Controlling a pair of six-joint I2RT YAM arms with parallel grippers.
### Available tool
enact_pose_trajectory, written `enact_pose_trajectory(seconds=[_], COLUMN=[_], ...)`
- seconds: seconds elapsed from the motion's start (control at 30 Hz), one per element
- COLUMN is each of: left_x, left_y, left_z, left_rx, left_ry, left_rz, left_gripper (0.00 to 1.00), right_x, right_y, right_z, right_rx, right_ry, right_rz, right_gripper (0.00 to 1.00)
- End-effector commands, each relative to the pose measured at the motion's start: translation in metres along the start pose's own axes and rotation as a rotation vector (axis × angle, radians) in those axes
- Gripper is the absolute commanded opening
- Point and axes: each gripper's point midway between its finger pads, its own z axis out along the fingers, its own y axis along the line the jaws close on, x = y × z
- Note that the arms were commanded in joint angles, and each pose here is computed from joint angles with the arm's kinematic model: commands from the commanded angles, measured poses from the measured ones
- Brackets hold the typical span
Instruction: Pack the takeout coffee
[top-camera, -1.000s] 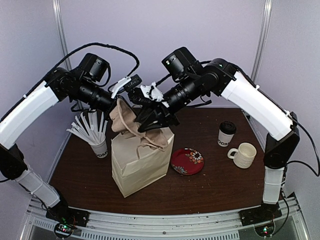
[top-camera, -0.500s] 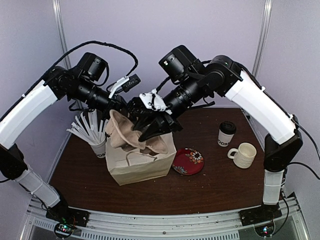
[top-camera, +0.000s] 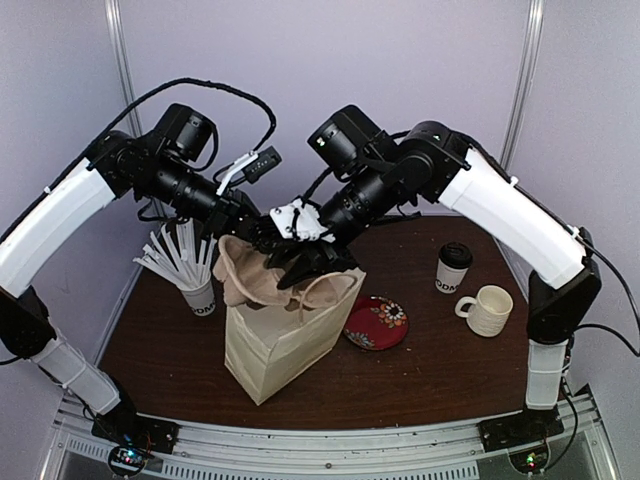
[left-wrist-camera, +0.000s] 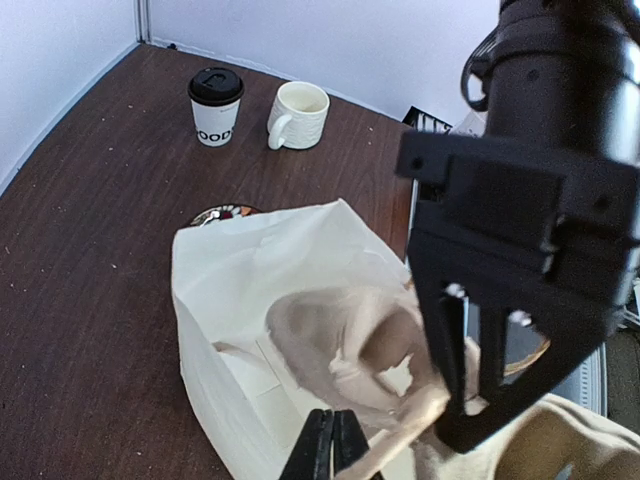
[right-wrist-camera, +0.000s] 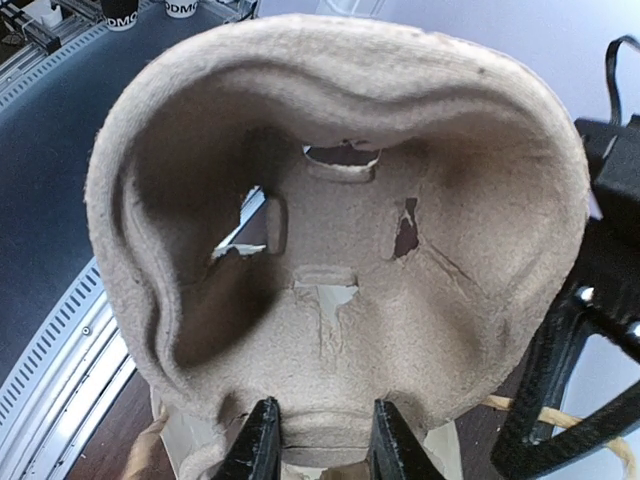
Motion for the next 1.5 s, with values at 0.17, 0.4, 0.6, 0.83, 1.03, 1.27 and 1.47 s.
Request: enact_pose_trajectory(seconds=[0.17, 0.4, 0.6, 0.83, 1.03, 1.27, 1.47], left_x=[-0.002, 0.006, 0.013, 0.015, 0.009, -0.016, 0.017], left_y=[-0.001, 0.010, 0.025, 0.031, 0.032, 0.015, 0.075], left_z=[0.002, 0.003, 0.002, 0.000, -0.006, -0.045, -0.064], left_rx=[0.023, -0.037, -0.121, -0.166, -0.198, -0.275, -0.640], left_ry=[-0.017, 0.011, 0.055, 0.059, 0.007, -0.164, -0.133], left_rz=[0.001, 0.011, 0.018, 0.017, 0.021, 0.067, -0.032], left_gripper=[0.00, 0.00, 0.00, 0.18, 0.48, 0.98, 0.98], right_x=[0.033, 0.037, 0.062, 0.077, 0.084, 0.091, 0.091], right_y=[-0.001, 0.002, 0.010, 0.008, -0.001, 0.003, 0.012], right_z=[0.021, 0.015, 0.023, 0.024, 0.028, 0.041, 0.041], right_rx=[0.009, 0.012, 0.000, 0.028, 0.084, 0.065, 0.041], right_ry=[0.105, 0.127, 0.210, 0.278, 0.363, 0.438, 0.493], right_rz=[0.005, 0.008, 0.027, 0.032, 0.005, 0.001, -0.001], right_gripper=[0.23, 0.23, 0.23, 0.23, 0.23, 0.23, 0.23])
